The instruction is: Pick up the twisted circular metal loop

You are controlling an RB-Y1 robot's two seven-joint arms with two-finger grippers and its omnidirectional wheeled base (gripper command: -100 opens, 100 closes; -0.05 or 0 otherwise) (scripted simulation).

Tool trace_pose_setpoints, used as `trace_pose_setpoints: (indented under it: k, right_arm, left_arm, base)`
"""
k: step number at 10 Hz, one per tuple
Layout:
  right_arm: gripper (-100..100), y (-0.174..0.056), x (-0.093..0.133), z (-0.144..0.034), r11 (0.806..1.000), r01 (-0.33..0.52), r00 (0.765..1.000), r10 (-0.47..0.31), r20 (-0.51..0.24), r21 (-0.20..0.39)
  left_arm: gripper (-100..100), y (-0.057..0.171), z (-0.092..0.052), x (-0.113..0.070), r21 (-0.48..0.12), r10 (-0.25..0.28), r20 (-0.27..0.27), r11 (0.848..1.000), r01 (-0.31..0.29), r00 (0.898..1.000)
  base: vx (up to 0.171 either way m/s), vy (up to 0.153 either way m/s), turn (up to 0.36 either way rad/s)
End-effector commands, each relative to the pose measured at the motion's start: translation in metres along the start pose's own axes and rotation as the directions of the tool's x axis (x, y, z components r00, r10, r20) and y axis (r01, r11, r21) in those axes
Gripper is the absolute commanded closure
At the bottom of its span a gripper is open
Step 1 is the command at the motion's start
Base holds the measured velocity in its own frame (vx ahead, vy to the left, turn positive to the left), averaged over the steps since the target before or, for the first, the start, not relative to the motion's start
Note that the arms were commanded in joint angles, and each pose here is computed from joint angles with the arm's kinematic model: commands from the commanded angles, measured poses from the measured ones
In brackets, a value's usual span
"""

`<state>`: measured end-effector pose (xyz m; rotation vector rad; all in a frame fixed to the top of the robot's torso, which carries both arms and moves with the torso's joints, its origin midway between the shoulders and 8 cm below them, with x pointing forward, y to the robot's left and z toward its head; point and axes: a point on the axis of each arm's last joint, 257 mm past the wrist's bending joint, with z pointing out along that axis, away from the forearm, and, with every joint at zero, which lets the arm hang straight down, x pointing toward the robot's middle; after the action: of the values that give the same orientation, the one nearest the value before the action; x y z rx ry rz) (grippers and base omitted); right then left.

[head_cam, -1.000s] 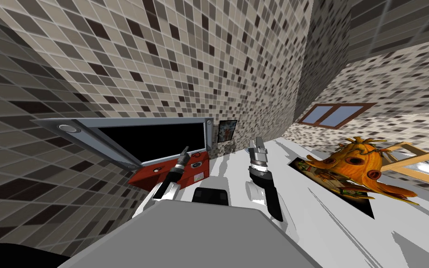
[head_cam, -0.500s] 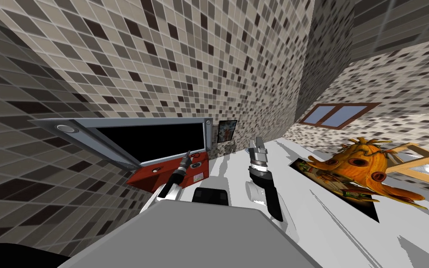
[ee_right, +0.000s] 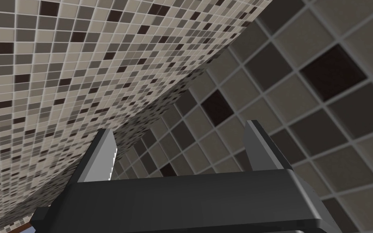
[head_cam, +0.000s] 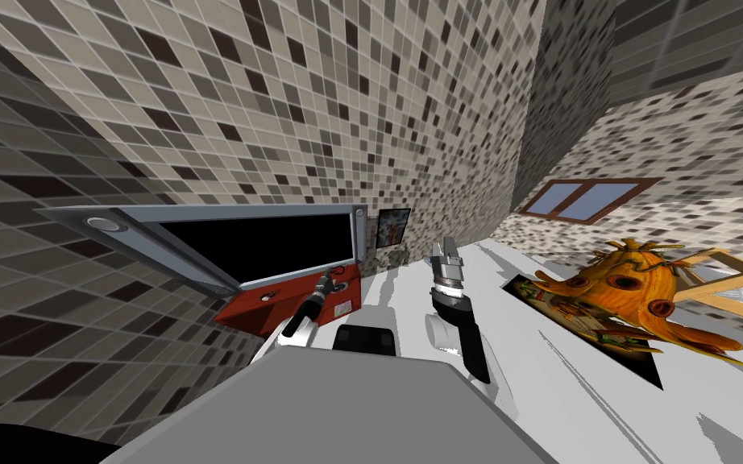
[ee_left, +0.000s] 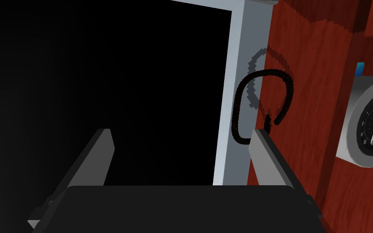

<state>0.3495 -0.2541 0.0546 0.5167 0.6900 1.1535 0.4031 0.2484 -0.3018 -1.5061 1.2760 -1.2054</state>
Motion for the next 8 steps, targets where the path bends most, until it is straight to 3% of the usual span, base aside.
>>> trace_pose_setpoints:
  k: [1,8]
  right_arm:
    - [0,0.0,0.0,0.0,1.0,0.0,1.0,0.0,0.0,0.0]
    - [0,0.0,0.0,0.0,1.0,0.0,1.0,0.0,0.0,0.0]
  left_arm:
    - [-100,0.019,0.005,-0.004,-0.056,-0.017,0.011,0.998,0.017,1.0]
    - [-100,0.07,0.026,-0.02,-0.207,-0.063,0.055,0.976,0.073,0.997]
  base:
    - [0.041,-0.004,-0.013]
    - [0.05,0.02,-0.022]
